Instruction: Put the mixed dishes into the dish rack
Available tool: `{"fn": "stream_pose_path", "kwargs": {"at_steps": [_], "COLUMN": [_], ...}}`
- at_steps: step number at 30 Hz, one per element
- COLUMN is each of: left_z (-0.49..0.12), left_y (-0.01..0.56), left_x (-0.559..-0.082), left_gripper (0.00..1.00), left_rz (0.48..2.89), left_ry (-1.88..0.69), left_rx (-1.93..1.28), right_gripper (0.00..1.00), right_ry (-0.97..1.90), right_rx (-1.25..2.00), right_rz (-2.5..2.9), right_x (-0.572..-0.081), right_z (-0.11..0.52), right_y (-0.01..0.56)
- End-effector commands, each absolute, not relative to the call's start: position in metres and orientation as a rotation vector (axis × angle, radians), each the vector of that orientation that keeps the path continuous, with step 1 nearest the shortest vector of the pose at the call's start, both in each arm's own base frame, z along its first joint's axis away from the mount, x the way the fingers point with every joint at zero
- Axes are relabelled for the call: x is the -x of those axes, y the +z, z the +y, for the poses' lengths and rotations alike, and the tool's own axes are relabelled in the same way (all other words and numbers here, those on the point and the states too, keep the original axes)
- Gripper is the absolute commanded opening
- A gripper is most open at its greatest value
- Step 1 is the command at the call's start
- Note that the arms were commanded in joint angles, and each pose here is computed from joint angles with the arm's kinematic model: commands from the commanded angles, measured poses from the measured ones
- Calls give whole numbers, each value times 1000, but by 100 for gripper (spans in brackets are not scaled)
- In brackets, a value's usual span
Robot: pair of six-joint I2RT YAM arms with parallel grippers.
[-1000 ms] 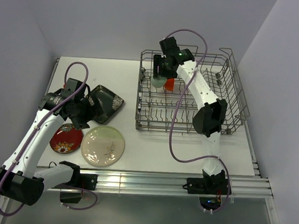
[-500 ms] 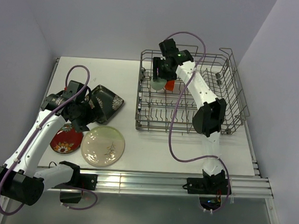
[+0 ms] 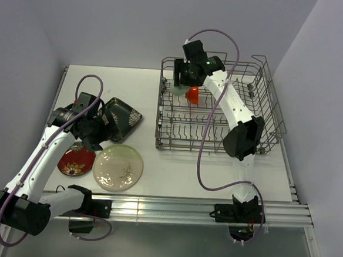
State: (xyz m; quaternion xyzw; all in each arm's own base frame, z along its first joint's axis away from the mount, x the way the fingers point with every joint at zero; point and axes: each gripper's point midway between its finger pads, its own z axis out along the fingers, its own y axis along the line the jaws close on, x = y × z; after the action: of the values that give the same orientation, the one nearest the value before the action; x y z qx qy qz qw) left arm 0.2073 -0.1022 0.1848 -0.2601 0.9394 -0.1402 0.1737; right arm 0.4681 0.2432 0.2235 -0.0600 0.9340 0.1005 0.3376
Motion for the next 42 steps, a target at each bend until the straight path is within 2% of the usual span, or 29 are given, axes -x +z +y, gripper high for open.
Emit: {"fn": "stream_pose_path", "kwargs": {"at_steps": [1,35,37,42], "left_z": [-106,-105,-106,-107], "left_y": [190,187,186,180], "left_x": [-213,-204,-204,-200], "left_gripper": [93,92,92,92], "left_rz": [2641,2636,2637,2655], "left_ry": [-426,-436,-439,-443], "left_rx": [718,803,802,814], "right_gripper": [0,1,9,40], "right_ry": [322,245,259,276], "right_rx": [186,230,237,248], "right_rz": [2333,2508,2494,2473], "right_x": [-461,-475,-479,-489], "right_z": [254,257,260,266], "right_y": [264,174,176,175]}}
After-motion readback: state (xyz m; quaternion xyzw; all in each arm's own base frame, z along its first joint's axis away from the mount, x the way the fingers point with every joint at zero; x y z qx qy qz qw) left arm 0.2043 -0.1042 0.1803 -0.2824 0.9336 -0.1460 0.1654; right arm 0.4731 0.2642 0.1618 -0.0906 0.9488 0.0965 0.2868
